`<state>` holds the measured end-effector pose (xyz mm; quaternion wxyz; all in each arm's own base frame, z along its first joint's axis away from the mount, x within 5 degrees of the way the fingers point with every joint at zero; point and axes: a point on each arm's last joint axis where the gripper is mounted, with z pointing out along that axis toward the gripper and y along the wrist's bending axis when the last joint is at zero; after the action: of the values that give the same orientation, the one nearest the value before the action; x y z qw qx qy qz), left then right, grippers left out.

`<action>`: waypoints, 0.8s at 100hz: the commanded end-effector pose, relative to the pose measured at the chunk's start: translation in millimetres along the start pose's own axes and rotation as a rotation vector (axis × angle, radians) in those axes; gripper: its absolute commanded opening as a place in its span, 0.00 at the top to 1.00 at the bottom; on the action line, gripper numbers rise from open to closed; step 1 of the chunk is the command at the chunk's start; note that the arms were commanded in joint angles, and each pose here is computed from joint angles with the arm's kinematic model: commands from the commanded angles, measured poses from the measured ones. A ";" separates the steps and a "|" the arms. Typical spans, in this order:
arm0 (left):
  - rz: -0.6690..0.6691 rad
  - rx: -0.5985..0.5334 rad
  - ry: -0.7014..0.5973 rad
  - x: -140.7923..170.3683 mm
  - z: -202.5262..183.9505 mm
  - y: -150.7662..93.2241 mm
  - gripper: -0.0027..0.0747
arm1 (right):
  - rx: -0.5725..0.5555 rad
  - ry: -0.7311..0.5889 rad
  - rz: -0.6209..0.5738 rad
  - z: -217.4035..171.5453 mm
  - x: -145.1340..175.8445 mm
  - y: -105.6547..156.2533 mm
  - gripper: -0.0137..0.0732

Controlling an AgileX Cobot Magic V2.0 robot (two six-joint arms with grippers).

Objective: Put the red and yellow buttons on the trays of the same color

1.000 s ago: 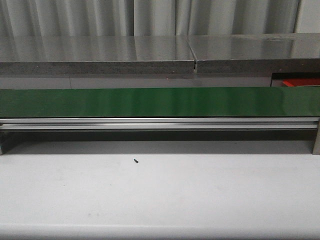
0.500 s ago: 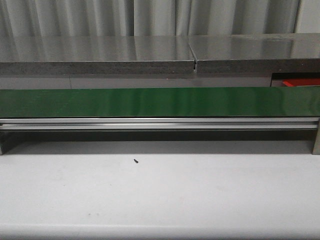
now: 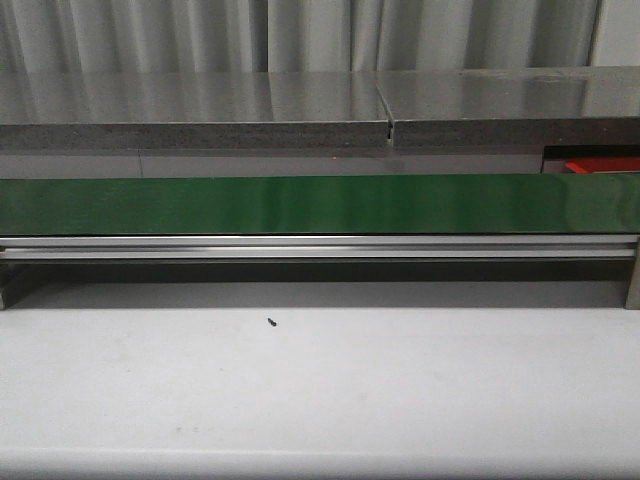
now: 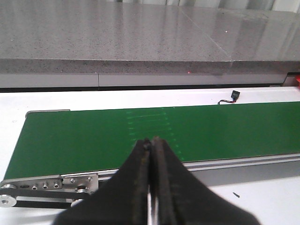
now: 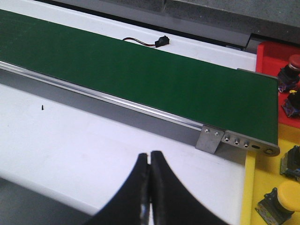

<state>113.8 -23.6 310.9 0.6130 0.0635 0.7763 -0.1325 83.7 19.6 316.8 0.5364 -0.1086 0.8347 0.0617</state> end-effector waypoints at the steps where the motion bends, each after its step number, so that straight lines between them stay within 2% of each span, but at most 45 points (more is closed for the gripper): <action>1: -0.021 -0.017 -0.060 -11.5 -2.1 0.3 0.99 | 0.021 -0.069 -0.003 -3.3 -11.0 -1.6 0.92; 80: -0.021 -0.017 -0.060 -11.5 -2.1 0.3 0.99 | 0.039 -0.097 -0.002 -3.4 -13.4 -3.4 0.92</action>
<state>113.8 -23.6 310.9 0.6130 0.0635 0.7763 -0.1325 83.7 19.6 316.7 0.5364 -0.1085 0.8347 0.0616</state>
